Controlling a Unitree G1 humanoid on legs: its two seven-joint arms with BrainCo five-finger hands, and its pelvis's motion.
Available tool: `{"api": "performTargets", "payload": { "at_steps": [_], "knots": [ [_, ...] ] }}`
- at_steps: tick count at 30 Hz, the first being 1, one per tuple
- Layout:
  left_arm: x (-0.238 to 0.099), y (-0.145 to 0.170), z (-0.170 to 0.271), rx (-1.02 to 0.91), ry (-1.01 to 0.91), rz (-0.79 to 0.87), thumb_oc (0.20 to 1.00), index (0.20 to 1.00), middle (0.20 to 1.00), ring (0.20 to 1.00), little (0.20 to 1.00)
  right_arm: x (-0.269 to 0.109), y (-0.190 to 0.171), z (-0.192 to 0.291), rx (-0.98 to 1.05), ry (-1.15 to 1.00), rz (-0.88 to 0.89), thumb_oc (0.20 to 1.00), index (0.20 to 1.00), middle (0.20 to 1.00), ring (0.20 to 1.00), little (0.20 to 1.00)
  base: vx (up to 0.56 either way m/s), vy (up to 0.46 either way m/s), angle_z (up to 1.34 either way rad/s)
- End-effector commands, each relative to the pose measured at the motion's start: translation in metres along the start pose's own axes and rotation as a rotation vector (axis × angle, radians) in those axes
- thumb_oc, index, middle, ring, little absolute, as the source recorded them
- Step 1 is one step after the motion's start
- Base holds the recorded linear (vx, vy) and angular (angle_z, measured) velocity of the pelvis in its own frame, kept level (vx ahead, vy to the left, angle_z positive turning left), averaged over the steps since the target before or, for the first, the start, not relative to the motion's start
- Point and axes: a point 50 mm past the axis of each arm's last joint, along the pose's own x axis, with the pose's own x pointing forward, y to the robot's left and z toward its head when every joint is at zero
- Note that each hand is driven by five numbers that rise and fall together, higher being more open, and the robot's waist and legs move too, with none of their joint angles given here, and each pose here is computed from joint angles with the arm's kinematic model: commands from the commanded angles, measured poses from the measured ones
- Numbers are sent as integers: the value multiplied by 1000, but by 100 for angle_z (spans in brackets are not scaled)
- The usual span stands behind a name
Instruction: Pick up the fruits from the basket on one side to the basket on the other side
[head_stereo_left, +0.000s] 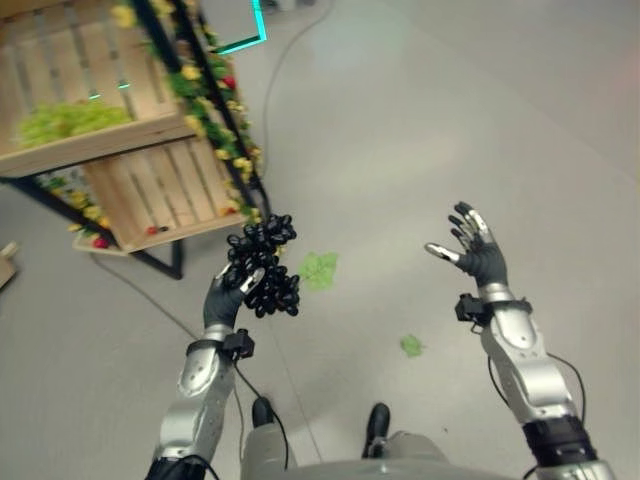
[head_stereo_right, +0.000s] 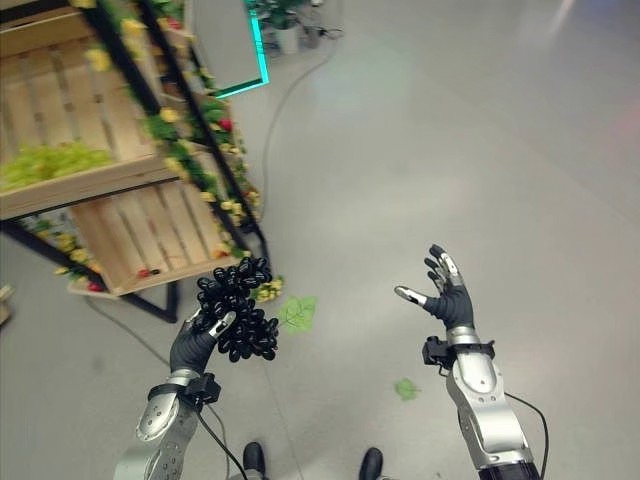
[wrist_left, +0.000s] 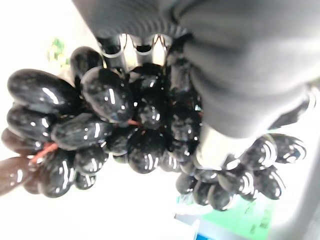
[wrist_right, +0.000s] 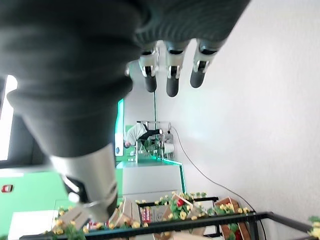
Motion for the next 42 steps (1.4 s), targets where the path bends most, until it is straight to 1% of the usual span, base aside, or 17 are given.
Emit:
{"api": "performTargets", "payload": {
  "at_steps": [1, 7, 11, 17, 21, 28, 33, 37, 39, 42],
  "knots": [
    [2, 12, 57, 117, -235, -31, 200, 200, 200, 200, 200, 8, 8, 17, 71, -112, -9, 1000, 1000, 1000, 1000, 1000, 119, 265, 91],
    [9, 11, 64, 175, -264, -19, 200, 200, 200, 200, 200, 5, 16, 7, 90, -68, -2, 1000, 1000, 1000, 1000, 1000, 133, 288, 124],
    [11, 6, 70, 171, -291, -42, 200, 200, 200, 200, 200, 0, 9, -1, 101, -33, -39, 1000, 1000, 1000, 1000, 1000, 187, 162, 73],
    [11, 6, 83, 156, -355, -33, 200, 200, 200, 200, 200, 3, 5, -4, 90, -21, -44, 1000, 1000, 1000, 1000, 1000, 174, -5, 65],
    [7, 5, 88, 108, -396, -37, 200, 200, 200, 200, 200, -2, 1, -18, 66, 46, -24, 1000, 1000, 1000, 1000, 1000, 175, -54, 34],
    [-2, 6, 104, 68, -449, -71, 200, 200, 200, 200, 200, -7, -1, -37, 42, 148, 28, 1000, 1000, 1000, 1000, 1000, 162, -107, -45],
    [-3, -2, 118, 76, -498, -152, 200, 200, 200, 200, 200, -10, -2, -48, 24, 217, 95, 1000, 1000, 1000, 1000, 1000, 83, -77, -36],
    [0, -11, 124, 45, -531, -186, 200, 200, 200, 200, 200, -5, -2, -51, 3, 232, 84, 1000, 1000, 1000, 1000, 1000, 108, 38, -52],
    [-1, -18, 136, 45, -581, -231, 200, 200, 200, 200, 200, -7, -3, -62, 0, 281, 68, 1000, 1000, 1000, 1000, 1000, 202, 66, -45],
    [-4, -21, 146, 69, -630, -246, 200, 200, 200, 200, 200, -15, -10, -72, -37, 328, 47, 1000, 1000, 1000, 1000, 1000, 133, 30, -26]
  ]
}}
